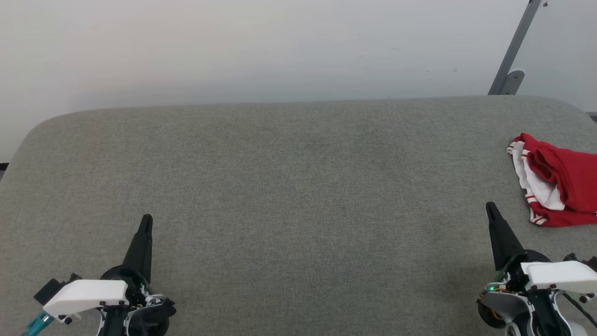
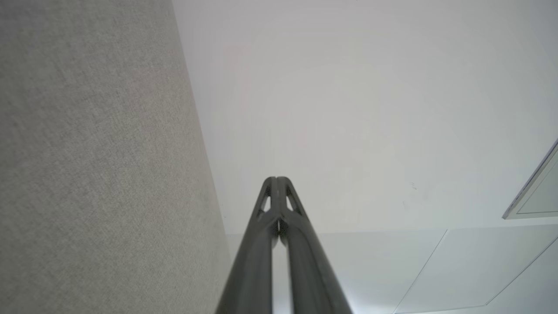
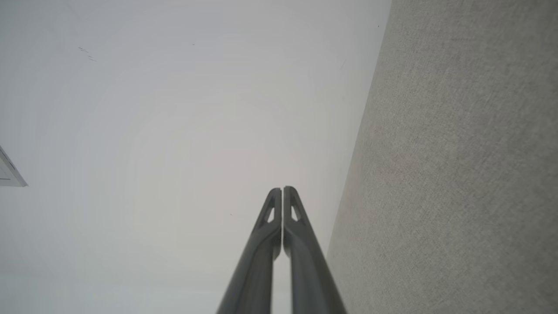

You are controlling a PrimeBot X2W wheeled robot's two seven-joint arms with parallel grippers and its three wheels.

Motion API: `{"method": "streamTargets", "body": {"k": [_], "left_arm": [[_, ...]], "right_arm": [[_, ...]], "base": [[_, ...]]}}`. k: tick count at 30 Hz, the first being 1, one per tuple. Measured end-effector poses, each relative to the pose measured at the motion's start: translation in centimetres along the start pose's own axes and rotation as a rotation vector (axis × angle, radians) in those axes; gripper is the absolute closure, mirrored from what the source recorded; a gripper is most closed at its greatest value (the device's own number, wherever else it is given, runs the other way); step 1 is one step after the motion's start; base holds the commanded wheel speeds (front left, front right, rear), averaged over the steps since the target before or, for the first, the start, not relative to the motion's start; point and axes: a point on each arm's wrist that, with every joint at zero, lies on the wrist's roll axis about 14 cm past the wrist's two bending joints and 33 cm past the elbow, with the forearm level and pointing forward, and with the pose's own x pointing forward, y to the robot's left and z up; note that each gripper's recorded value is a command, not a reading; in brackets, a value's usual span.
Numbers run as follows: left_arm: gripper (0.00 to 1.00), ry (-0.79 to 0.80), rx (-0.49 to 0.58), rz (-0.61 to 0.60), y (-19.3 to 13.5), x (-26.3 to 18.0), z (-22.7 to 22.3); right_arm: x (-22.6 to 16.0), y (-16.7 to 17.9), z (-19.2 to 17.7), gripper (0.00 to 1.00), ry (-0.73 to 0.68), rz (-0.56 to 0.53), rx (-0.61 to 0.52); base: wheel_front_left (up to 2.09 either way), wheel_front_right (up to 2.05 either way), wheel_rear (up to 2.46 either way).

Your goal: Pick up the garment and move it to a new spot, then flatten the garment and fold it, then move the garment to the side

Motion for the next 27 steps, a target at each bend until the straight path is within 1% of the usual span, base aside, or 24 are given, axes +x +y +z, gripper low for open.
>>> {"method": "streamTargets", "body": {"k": [27], "left_arm": [[1.0,0.0,-0.001,0.0,0.0,0.0,0.0]], "right_arm": [[0.0,0.0,0.01,1.0,0.0,0.0,0.0]], "base": [[0.0,0.0,0.0]]}}
